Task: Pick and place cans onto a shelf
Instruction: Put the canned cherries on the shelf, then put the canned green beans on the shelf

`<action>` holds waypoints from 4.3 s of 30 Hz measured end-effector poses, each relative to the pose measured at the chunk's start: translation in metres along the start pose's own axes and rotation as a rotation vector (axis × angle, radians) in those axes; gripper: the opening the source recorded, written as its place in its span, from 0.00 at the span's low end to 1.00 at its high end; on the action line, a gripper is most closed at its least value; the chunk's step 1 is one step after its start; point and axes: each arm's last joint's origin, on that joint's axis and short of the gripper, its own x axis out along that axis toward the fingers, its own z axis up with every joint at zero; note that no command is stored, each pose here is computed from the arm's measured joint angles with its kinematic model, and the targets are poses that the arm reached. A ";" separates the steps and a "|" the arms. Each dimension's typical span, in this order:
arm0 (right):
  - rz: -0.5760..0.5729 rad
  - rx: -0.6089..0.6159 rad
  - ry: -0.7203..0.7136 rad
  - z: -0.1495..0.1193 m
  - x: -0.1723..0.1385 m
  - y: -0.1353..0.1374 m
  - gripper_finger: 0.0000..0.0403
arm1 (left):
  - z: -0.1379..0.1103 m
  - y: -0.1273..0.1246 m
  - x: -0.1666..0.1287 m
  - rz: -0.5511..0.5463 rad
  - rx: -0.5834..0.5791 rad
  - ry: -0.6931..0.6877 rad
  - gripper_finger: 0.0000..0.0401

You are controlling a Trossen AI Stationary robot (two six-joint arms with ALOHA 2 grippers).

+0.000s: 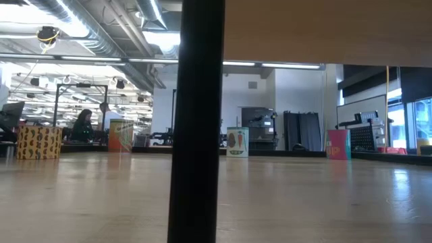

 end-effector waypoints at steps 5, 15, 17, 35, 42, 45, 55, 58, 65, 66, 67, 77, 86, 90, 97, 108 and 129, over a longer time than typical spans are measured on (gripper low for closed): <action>-0.202 0.148 0.008 -0.006 -0.029 -0.014 0.01 | 0.000 0.000 0.000 0.000 0.000 0.000 0.00; -0.221 0.229 0.070 -0.017 -0.025 -0.017 0.01 | 0.000 0.000 0.000 -0.010 0.001 0.007 0.00; -0.212 0.229 0.116 -0.021 -0.016 -0.017 0.01 | 0.000 -0.001 0.000 -0.017 0.001 0.011 0.00; -0.068 0.225 0.257 -0.033 0.001 -0.008 0.01 | 0.000 -0.001 0.000 -0.020 0.004 0.013 0.00; -0.024 0.207 0.275 -0.035 0.000 0.001 0.01 | 0.000 -0.001 0.000 -0.020 0.004 0.013 0.00; -0.018 0.209 0.279 -0.037 0.000 0.004 0.01 | 0.000 -0.001 0.000 -0.020 0.004 0.013 0.00; -0.078 0.157 0.204 -0.034 -0.009 0.009 0.01 | 0.000 -0.001 0.000 -0.019 0.004 0.013 0.00; -0.098 0.128 0.125 -0.027 -0.018 0.009 0.01 | 0.000 -0.001 0.000 -0.019 0.003 0.013 0.00; 0.049 0.018 0.023 -0.014 -0.019 0.018 0.01 | 0.000 -0.001 0.000 -0.019 0.002 0.013 0.00; 0.054 0.009 0.021 -0.014 -0.018 0.019 0.01 | 0.000 -0.001 0.000 -0.019 -0.002 0.013 0.00; 0.054 0.003 0.024 -0.013 -0.016 0.020 0.01 | 0.000 -0.001 0.000 -0.019 -0.008 0.013 0.00; 0.078 -0.026 0.053 -0.010 -0.002 0.027 0.01 | 0.000 -0.001 0.000 -0.019 -0.027 0.013 0.00; 0.113 -0.001 0.106 -0.010 0.008 0.029 0.01 | 0.000 -0.001 0.000 -0.019 -0.045 0.013 0.00; 0.085 0.041 0.169 -0.015 0.007 0.026 0.01 | -0.001 -0.001 0.000 -0.019 -0.044 0.013 0.00; 0.059 0.077 0.228 -0.022 0.006 0.028 0.01 | -0.003 -0.004 -0.003 -0.031 -0.035 0.012 0.00; 0.042 0.112 0.275 -0.030 0.004 0.036 0.01 | -0.006 -0.010 -0.007 -0.044 -0.026 0.006 0.00; -0.051 0.209 0.109 -0.037 -0.031 0.030 0.01 | -0.004 -0.007 -0.007 0.041 -0.034 -0.054 0.00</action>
